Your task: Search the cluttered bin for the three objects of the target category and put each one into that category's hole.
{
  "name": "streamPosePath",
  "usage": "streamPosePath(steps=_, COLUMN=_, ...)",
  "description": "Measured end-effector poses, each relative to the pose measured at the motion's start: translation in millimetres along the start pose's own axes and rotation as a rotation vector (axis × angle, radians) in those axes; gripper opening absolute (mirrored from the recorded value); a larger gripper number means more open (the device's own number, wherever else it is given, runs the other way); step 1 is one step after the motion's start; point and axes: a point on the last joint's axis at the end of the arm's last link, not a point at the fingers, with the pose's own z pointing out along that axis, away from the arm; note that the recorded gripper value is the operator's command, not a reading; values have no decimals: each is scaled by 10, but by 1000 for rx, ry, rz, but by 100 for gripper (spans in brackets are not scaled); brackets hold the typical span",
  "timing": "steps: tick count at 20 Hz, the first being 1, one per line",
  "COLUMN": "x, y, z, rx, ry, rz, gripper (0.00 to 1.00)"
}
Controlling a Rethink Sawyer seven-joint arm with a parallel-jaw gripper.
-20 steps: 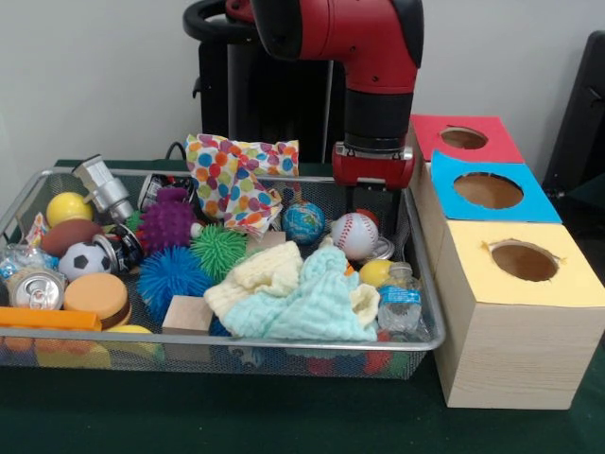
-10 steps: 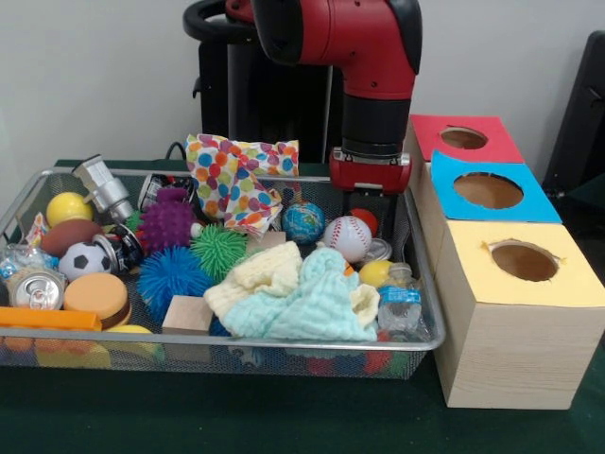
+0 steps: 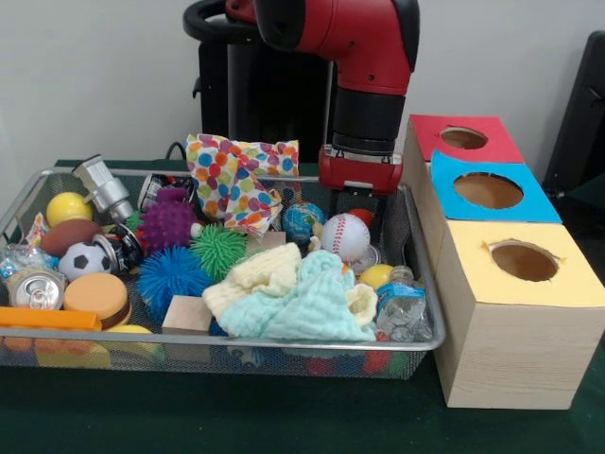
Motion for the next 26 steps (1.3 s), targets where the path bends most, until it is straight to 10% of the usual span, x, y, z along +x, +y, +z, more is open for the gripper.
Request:
streamPosePath(steps=8, x=-331, y=-21, z=-54, rx=26, ry=-108, rz=-54, gripper=100)
streamPosePath(steps=26, x=-674, y=-337, z=2, rx=47, ry=-170, rz=-56, gripper=100)
